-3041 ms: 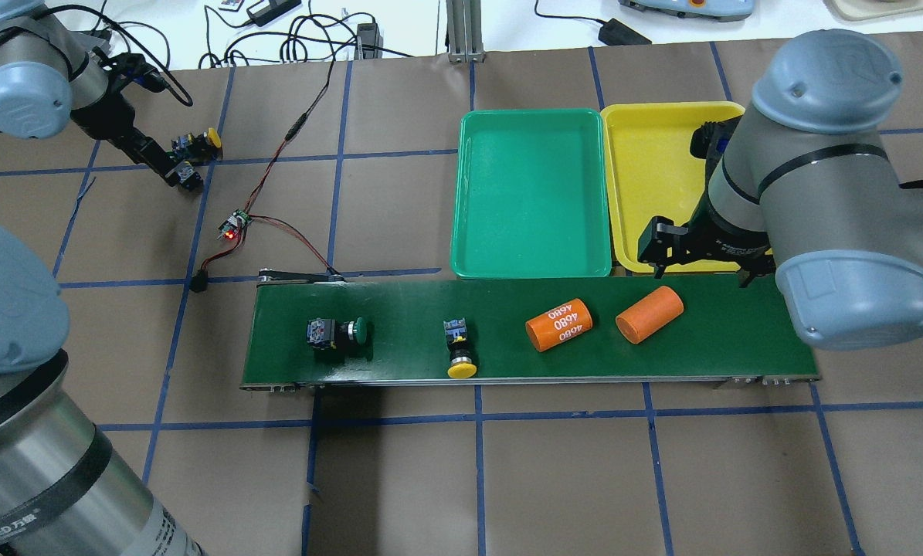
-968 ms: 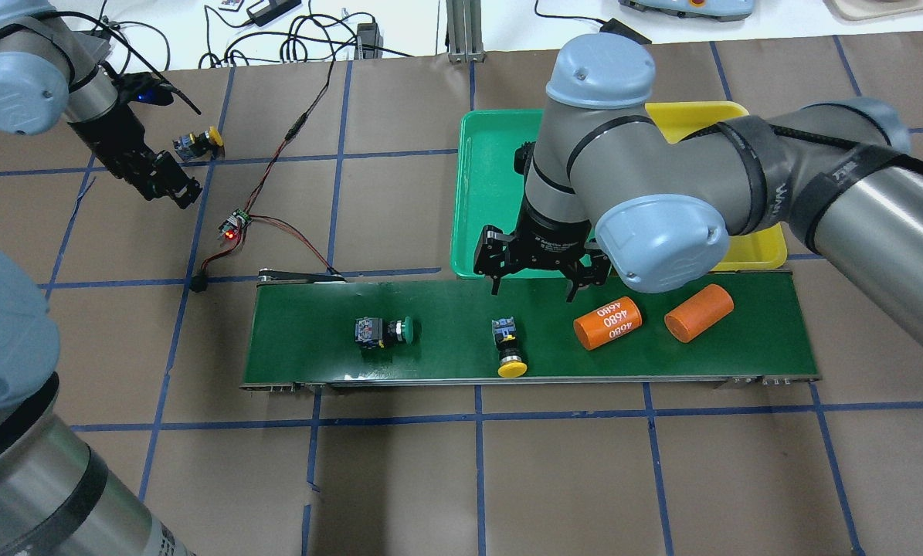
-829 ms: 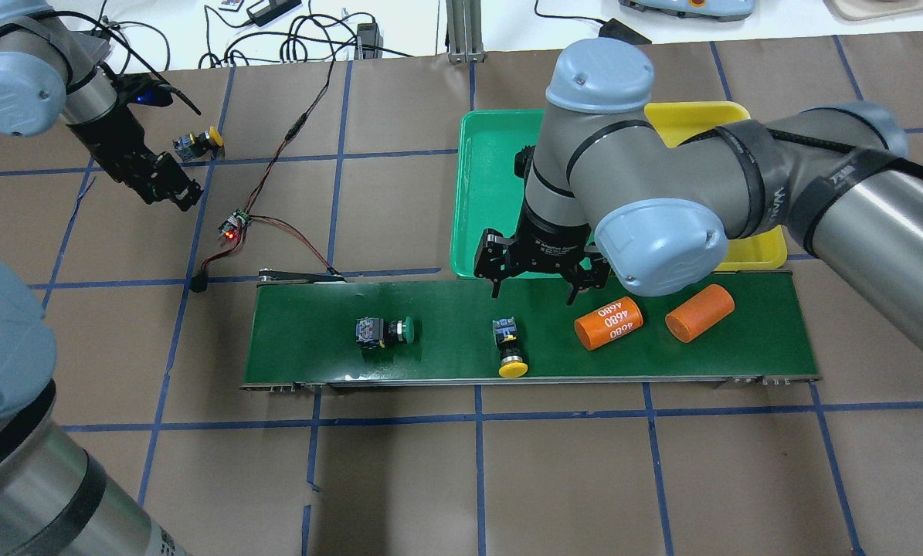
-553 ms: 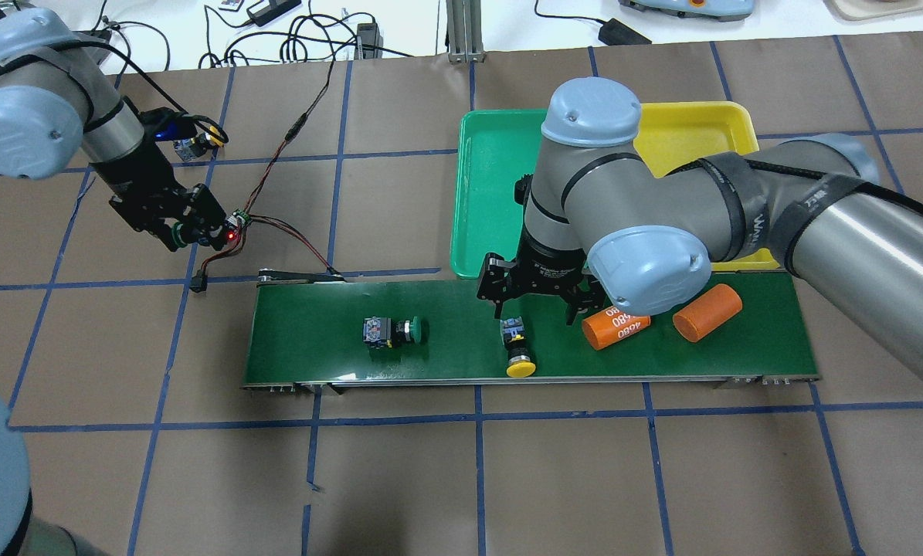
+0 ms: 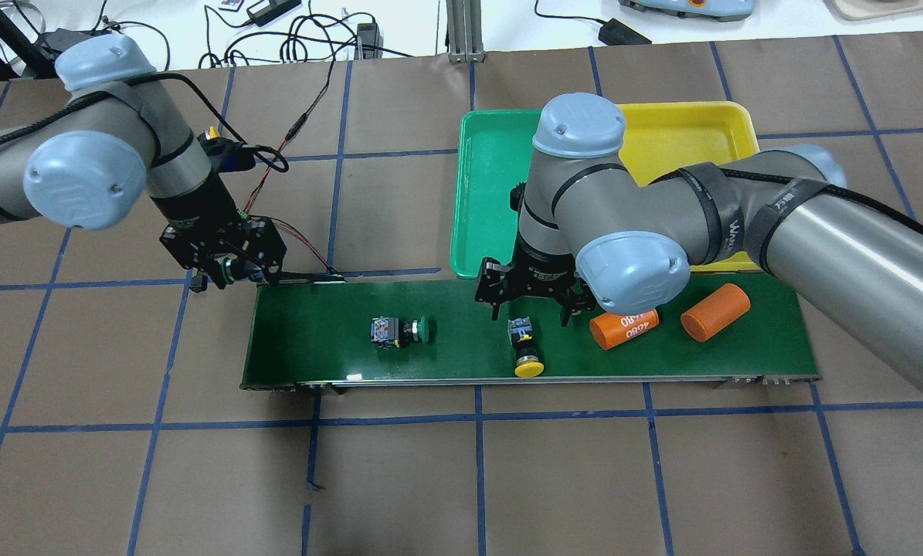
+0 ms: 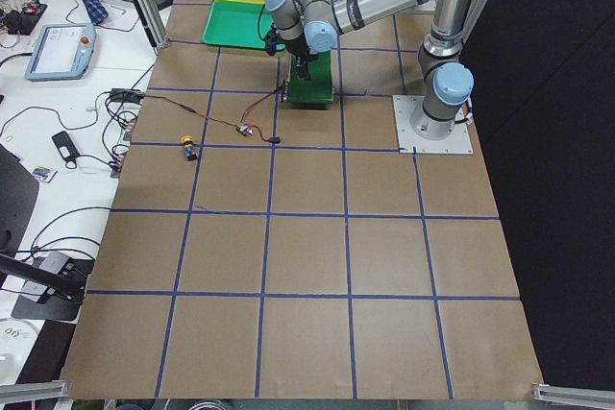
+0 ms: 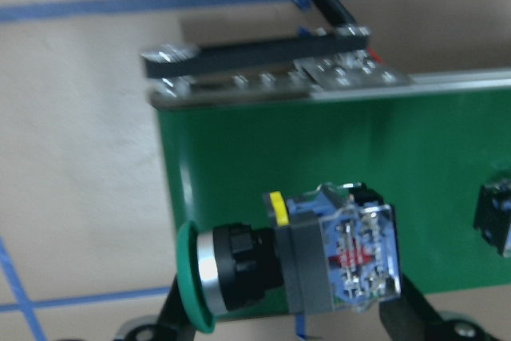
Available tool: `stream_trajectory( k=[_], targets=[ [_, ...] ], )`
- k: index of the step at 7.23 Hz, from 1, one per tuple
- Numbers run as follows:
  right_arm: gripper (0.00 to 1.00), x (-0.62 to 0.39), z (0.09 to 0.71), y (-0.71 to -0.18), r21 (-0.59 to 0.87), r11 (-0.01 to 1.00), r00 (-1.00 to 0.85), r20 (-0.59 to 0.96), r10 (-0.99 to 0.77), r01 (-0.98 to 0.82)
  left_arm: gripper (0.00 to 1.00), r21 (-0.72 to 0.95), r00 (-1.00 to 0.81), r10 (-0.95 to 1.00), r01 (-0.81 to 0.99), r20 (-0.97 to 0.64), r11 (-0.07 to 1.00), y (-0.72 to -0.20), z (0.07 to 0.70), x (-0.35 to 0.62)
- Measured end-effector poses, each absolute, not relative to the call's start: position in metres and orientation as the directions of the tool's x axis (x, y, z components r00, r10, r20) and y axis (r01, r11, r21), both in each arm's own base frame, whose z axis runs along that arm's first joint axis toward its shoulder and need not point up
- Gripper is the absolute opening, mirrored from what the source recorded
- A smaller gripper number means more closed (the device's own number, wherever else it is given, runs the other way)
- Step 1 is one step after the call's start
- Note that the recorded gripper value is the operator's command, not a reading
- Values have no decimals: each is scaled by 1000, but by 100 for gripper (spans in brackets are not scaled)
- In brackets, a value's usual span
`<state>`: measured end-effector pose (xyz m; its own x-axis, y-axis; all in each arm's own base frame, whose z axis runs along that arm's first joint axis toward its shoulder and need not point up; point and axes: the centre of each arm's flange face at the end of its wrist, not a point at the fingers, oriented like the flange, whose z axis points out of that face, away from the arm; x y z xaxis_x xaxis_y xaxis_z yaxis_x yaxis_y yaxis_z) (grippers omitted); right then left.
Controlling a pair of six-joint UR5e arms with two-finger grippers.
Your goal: Sort buttons by color to trays
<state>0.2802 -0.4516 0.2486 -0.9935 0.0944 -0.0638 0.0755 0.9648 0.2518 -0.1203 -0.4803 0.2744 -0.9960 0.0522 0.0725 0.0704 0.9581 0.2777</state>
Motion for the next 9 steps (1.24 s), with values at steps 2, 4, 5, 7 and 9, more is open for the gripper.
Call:
stream_trajectory(
  k=[2,4,5,7,9],
  targets=[
    [0,279,240,-446,278,957,-994,-49,102,85,100,260,-995,65,81,71,962,-463,251,-133],
    [0,279,241,-445,293,947,-989,-34,145,129,100,226,-994,83,98,73,969,-466,256,-132],
    [0,278,249,-447,281,949,-987,-36,159,143,100,188,-991,109,121,74,975,-478,270,-125],
    [0,264,283,-473,212,960,-978,-64,198,181,100,122,-987,138,147,81,982,-537,319,-56],
    [0,209,328,-533,79,966,-967,-60,249,244,100,51,-996,76,79,54,996,-617,350,9]
  ],
)
